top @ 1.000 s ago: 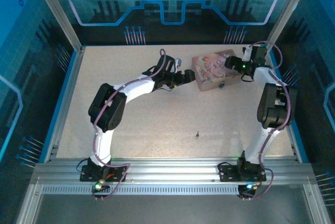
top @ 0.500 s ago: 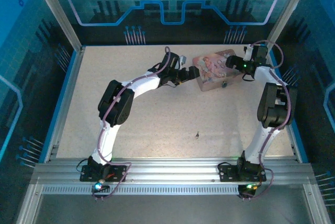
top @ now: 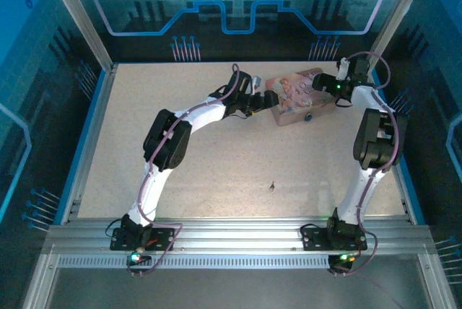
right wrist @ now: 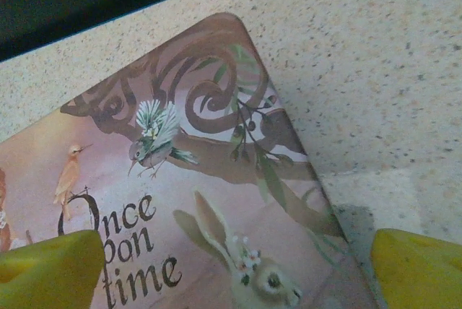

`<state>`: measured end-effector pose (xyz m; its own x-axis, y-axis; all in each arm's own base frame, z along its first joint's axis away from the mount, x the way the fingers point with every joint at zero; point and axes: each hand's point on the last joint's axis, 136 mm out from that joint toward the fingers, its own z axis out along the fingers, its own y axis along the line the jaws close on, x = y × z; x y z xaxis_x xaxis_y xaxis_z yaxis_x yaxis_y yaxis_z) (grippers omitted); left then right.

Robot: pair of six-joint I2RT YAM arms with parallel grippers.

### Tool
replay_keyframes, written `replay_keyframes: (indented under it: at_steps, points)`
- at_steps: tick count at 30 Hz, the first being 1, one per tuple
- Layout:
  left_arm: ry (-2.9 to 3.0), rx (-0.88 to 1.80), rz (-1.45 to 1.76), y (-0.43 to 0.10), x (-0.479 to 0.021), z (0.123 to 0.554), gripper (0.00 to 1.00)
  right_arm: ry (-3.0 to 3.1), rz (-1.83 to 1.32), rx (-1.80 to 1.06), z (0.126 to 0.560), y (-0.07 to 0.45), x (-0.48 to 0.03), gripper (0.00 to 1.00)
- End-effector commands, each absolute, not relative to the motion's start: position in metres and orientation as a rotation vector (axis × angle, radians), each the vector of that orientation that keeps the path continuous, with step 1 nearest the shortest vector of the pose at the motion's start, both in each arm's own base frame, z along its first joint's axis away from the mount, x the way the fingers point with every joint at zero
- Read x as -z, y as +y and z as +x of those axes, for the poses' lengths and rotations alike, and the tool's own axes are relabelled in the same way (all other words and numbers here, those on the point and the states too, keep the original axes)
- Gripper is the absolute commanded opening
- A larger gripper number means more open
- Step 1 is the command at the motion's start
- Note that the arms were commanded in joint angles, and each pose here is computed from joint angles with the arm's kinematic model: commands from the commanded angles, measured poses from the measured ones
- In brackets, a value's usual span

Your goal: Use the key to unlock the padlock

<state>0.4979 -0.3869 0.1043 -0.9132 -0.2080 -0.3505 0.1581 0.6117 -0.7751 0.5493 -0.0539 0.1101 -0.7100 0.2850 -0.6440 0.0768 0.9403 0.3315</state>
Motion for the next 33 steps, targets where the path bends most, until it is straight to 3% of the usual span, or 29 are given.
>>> replay_keyframes:
  at_steps: [1,14,33]
  points:
    - [2.456,1.265,-0.033,-0.396,-0.101,0.496,0.91,2.421,0.203,-0.433,0.543,-0.049,-0.098,0.93]
    - [2.471,1.268,-0.016,-0.398,-0.096,0.496,0.83,2.535,0.016,-0.501,0.517,-0.015,-0.084,0.75]
    - [2.483,1.179,-0.034,-0.344,-0.11,0.456,0.81,2.527,-0.18,-0.606,0.463,0.079,-0.088,0.73]
